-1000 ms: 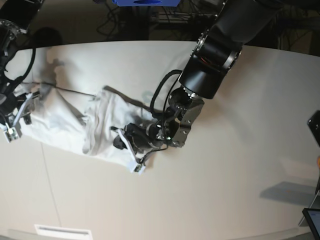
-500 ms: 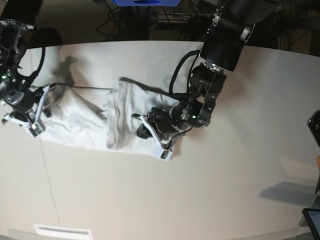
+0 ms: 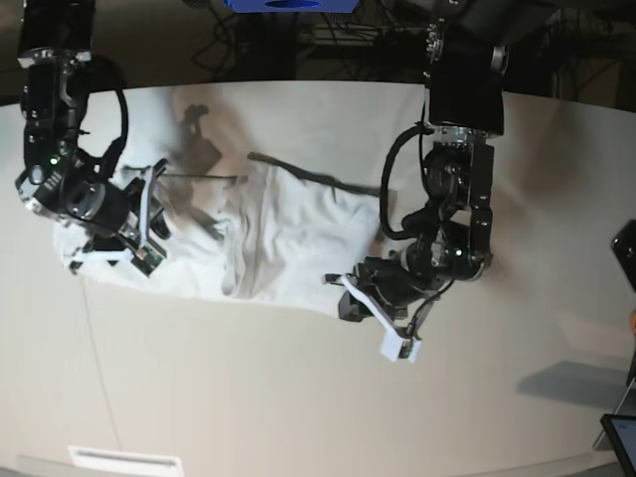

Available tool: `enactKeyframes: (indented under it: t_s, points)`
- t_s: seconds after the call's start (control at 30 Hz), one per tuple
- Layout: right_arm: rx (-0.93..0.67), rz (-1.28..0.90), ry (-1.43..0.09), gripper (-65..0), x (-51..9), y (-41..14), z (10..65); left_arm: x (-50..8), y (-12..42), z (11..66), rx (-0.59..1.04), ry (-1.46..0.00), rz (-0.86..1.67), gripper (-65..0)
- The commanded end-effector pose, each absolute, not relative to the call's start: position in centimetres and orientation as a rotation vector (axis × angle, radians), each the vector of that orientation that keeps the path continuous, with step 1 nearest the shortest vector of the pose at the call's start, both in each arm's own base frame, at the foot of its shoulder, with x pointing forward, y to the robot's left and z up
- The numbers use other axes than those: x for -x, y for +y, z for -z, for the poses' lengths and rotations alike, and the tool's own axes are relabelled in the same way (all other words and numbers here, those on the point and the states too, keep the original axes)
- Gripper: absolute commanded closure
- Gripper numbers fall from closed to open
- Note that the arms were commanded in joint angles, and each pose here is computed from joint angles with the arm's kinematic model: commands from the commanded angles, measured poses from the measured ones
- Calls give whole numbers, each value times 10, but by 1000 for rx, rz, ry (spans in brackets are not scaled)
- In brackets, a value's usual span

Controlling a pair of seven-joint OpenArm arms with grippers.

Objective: Fold the T-shirt properly
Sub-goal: 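Open the left gripper and raise it away from the shirt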

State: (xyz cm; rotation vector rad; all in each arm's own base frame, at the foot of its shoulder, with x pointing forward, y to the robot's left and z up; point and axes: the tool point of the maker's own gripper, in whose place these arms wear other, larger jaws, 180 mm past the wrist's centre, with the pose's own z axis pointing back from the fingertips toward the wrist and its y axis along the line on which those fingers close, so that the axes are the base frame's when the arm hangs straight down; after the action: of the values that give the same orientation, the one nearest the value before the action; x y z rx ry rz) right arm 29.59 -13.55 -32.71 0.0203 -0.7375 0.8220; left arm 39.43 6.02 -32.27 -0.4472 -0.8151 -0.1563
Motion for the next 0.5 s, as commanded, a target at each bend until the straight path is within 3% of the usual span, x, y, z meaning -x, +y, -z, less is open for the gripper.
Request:
enactKeyframes:
  t_s: [0.0, 0.1, 0.47]
  points:
    - [-13, -844, -786, -116, -305, -132, 313, -403, 73, 307, 430, -856, 160, 0]
    - [-37, -903, -794, -15, -306, -112, 312, -399, 108, 316, 345, -825, 159, 0]
    - [-156, -1048, -834, -16, -307, -29, 301, -373, 197, 341, 174, -762, 82, 0]
